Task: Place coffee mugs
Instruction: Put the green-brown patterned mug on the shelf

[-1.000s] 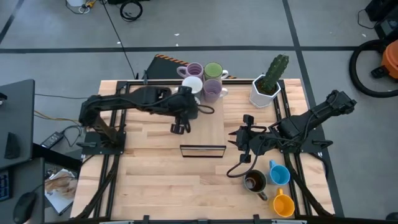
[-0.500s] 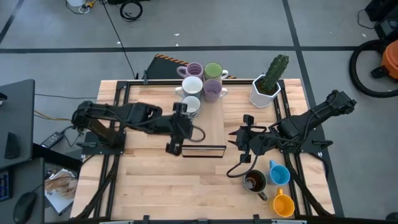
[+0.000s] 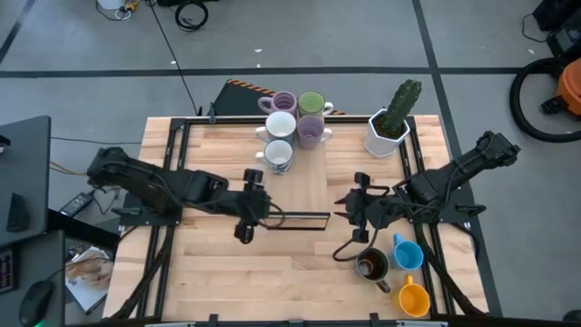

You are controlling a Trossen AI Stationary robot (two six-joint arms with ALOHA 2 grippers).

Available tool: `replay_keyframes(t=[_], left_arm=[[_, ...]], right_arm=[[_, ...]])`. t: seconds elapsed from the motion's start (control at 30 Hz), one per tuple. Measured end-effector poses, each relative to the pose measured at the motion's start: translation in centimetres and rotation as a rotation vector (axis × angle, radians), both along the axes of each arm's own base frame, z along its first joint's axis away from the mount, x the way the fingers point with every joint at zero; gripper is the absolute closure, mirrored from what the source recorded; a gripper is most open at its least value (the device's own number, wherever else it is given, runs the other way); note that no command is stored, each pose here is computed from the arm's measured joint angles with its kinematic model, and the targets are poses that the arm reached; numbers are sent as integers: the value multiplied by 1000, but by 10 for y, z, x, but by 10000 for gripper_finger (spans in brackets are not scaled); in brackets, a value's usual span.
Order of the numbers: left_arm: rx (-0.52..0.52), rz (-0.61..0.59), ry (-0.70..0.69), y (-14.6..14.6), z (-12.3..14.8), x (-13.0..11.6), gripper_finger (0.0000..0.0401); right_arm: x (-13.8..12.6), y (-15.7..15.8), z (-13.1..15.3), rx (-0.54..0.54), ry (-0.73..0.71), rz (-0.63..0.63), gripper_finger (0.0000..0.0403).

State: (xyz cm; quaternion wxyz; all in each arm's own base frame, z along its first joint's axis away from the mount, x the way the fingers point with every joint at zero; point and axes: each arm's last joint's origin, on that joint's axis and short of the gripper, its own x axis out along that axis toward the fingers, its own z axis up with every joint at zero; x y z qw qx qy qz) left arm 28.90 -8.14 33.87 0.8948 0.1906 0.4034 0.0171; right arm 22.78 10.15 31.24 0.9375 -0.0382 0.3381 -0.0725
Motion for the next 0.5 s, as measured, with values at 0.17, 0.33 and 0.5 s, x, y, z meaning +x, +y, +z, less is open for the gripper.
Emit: replay_keyframes(t=[0.17,0.33,0.5], left_arm=[[-50,4,-184,8,-3,-26,209],[-83,-5,-347,16,-9,-47,209],[-106,-4,-371,19,-18,-63,209]], right_arm=[[-3,9,-2,78,18,20,273],[-6,12,-9,130,78,-16,273],[-4,16,-25,218,226,-37,273]])
